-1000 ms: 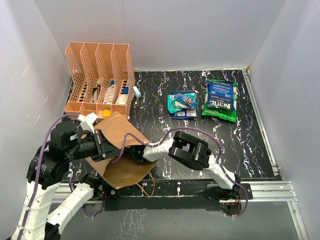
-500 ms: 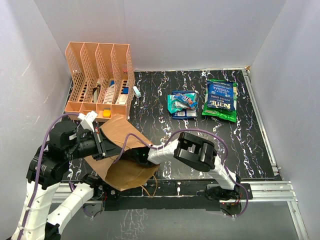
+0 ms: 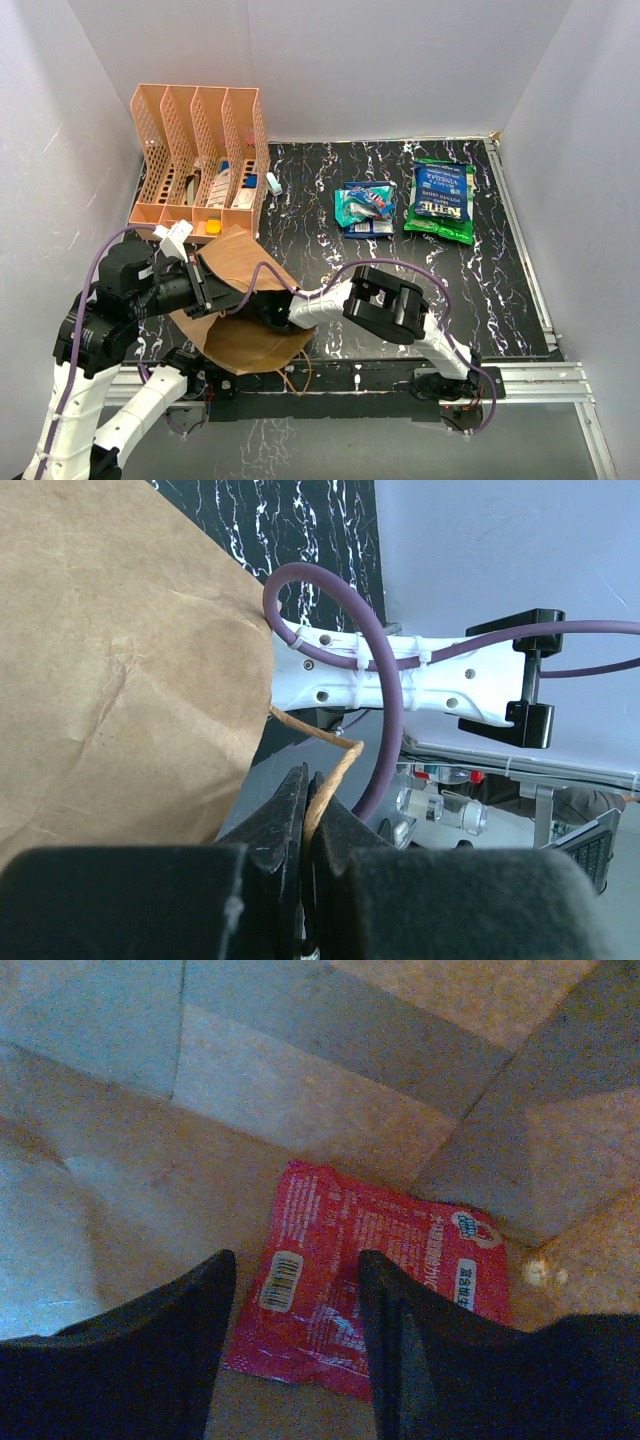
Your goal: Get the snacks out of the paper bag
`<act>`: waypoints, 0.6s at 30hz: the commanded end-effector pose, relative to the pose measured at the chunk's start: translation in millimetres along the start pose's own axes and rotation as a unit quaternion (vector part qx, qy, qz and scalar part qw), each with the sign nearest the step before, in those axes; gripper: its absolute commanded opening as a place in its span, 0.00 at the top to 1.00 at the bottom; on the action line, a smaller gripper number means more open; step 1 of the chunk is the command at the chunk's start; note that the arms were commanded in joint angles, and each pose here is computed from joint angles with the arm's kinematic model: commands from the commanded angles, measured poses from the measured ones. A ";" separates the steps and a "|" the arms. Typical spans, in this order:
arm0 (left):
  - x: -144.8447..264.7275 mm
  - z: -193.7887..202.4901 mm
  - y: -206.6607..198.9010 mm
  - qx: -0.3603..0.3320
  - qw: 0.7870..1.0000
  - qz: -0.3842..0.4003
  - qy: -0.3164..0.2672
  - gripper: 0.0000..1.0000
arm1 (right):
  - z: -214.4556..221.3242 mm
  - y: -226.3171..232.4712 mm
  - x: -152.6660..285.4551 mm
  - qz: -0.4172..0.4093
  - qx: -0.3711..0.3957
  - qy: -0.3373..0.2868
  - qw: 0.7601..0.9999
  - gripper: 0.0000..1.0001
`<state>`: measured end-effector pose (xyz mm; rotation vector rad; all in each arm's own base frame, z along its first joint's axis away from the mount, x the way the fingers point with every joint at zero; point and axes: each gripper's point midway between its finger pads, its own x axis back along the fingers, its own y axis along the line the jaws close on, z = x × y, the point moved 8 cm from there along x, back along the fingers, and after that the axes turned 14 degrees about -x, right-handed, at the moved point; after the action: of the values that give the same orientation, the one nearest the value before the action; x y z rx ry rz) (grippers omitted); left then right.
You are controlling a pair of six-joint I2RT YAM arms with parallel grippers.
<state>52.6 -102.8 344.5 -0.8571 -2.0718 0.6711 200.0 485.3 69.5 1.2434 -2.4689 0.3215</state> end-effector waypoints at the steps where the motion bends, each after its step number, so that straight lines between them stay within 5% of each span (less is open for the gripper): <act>1: 10.6 9.7 -10.3 -0.002 0.999 0.040 0.027 1.00 | 48.7 -16.4 18.9 0.060 -0.060 0.091 0.992 0.55; 9: 11.6 18.3 -5.0 0.003 0.999 0.034 0.032 1.00 | 39.3 -17.1 16.8 0.055 -0.051 0.097 0.992 0.91; 18: 4.1 23.0 8.4 0.006 1.000 0.006 0.022 1.00 | -5.6 10.1 58.3 -0.009 0.002 0.022 1.000 0.93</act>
<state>40.0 -97.6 336.4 -0.8641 -2.0819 0.6655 184.3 459.2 74.4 1.1530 -2.4406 0.3208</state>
